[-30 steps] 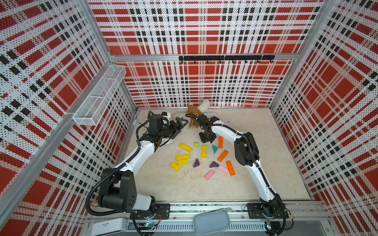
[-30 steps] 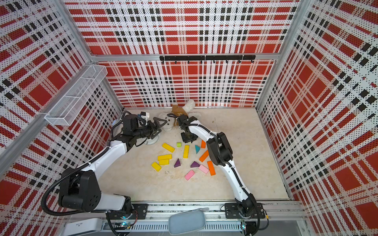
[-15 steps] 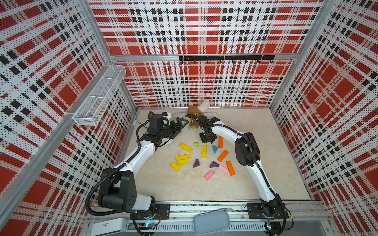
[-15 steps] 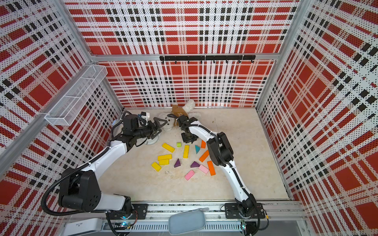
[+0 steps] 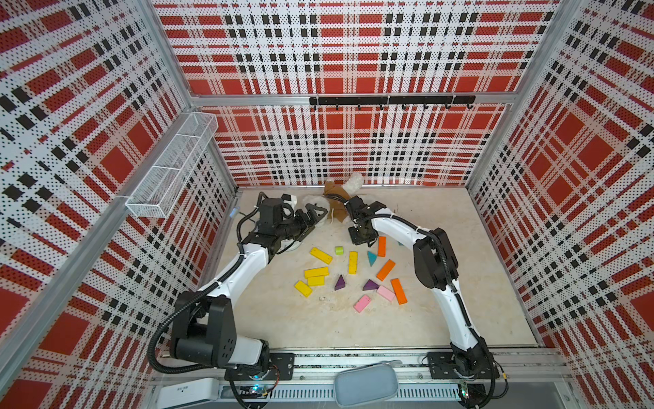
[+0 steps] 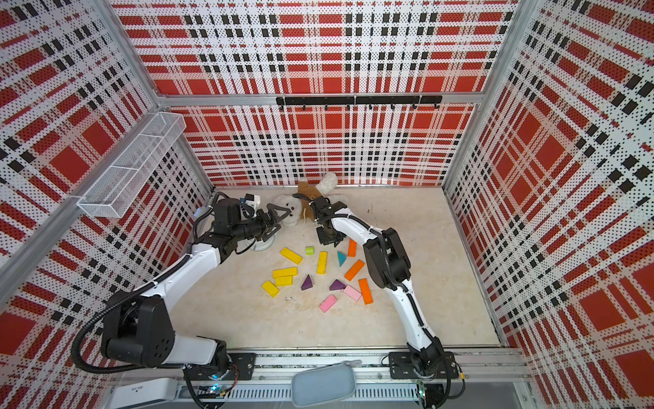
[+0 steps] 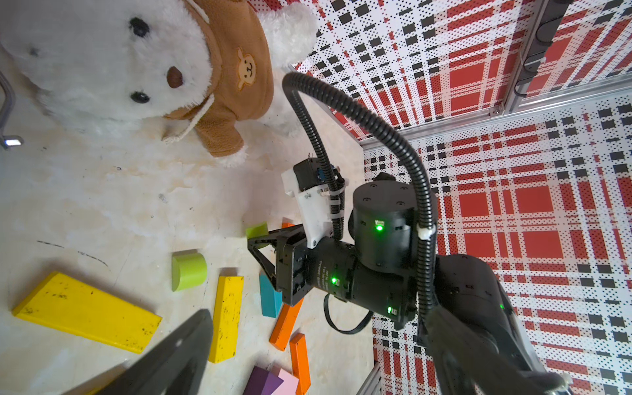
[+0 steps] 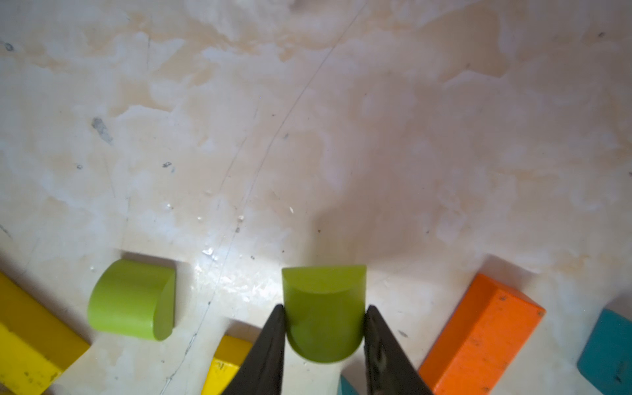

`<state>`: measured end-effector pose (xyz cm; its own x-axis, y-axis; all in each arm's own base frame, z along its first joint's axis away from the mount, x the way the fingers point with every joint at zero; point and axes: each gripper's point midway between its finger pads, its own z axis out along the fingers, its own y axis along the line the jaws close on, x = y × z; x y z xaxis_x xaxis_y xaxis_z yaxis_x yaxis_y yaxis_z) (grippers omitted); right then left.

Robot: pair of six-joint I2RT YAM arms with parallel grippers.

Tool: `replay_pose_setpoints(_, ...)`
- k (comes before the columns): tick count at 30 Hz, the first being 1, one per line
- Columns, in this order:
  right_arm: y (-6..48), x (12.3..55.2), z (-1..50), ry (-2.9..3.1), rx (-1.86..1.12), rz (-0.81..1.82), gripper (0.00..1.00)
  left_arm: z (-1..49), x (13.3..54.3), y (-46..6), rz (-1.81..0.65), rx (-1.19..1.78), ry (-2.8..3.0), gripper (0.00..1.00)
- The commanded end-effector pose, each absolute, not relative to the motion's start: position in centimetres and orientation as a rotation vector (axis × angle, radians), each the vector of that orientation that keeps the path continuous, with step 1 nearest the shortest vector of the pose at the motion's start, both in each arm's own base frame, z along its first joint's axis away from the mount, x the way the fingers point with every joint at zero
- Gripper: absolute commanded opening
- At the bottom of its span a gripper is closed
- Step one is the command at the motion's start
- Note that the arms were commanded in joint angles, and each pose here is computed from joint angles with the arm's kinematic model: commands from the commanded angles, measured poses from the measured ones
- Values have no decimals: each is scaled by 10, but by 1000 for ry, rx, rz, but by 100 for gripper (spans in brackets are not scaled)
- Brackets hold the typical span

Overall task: Assemble a carrot with building blocks
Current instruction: Pick up the building block from the center of the board, then assemble the building block at the center of the board.

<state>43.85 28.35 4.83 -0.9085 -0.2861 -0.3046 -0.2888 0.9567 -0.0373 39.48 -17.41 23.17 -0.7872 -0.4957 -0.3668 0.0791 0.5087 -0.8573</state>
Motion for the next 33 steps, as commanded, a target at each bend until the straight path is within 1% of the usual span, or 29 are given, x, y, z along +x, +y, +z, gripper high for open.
replay_pose_setpoints(1,277,448,78,2724,-388,34,36,241,394,-181,-1293,-288,2137,99)
replay_pose_setpoints(6,262,450,84,2711,-369,24,37,245,390,-191,-1312,-228,2130,100)
replay_pose_setpoints(14,221,449,93,2707,-299,-17,37,244,383,-210,-1343,-161,2143,99)
replay_pose_setpoints(19,187,448,96,2711,-232,-41,37,243,380,-218,-1356,-135,2151,99)
replay_pose_setpoints(28,107,448,97,2721,-49,-62,37,240,377,-225,-1369,-118,2165,99)
replay_pose_setpoints(33,80,446,88,2741,-8,-77,37,239,376,-227,-1371,-111,2168,99)
